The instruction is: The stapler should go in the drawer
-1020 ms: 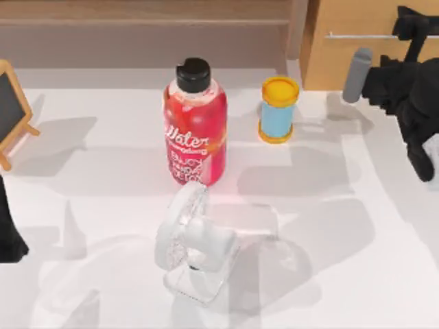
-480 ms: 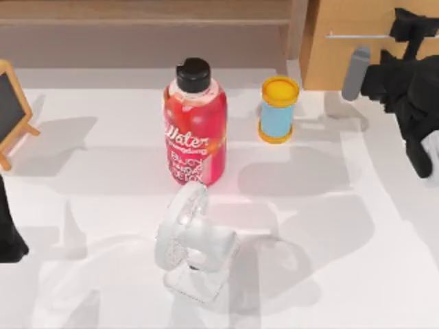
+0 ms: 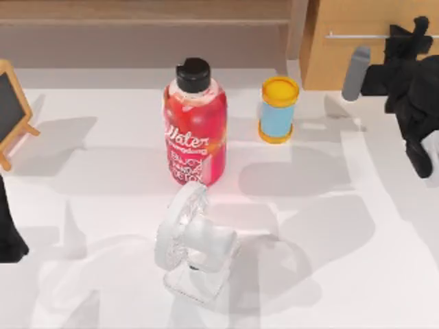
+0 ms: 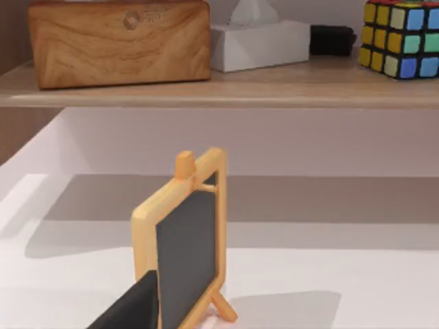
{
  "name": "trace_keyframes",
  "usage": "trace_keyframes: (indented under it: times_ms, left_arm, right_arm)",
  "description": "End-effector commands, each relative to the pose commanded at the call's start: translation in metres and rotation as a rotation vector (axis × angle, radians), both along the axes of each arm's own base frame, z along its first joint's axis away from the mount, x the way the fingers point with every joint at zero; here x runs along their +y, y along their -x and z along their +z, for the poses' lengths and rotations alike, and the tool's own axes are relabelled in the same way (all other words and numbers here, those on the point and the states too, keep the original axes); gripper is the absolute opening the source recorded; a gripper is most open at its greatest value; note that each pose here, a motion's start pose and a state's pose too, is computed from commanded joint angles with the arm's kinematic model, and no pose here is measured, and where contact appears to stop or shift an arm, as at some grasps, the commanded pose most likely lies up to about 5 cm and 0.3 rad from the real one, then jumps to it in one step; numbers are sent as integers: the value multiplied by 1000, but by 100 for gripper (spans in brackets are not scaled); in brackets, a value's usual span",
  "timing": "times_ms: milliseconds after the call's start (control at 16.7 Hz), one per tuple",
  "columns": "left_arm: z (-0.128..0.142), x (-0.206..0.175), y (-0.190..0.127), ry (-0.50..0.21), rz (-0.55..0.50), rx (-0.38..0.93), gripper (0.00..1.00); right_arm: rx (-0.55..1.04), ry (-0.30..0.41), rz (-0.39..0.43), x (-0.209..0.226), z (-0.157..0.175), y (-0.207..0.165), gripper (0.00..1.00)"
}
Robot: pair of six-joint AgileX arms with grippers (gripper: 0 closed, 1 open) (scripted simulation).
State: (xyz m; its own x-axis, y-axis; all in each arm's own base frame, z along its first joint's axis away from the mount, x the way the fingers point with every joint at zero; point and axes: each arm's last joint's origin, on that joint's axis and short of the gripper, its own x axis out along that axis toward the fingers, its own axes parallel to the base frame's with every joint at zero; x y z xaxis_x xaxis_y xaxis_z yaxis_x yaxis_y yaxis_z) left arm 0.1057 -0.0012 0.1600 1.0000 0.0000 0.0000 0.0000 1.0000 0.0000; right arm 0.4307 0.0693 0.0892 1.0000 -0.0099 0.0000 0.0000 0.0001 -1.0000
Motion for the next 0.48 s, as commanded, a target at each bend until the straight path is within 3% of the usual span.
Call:
trace_keyframes:
  times_ms: [120, 480]
  left_arm:
    - [0, 0, 0, 0, 0, 0, 100]
    - [0, 0, 0, 0, 0, 0, 100]
  right_arm:
    - [0, 0, 0, 0, 0, 0, 0]
    - [0, 0, 0, 0, 0, 0, 0]
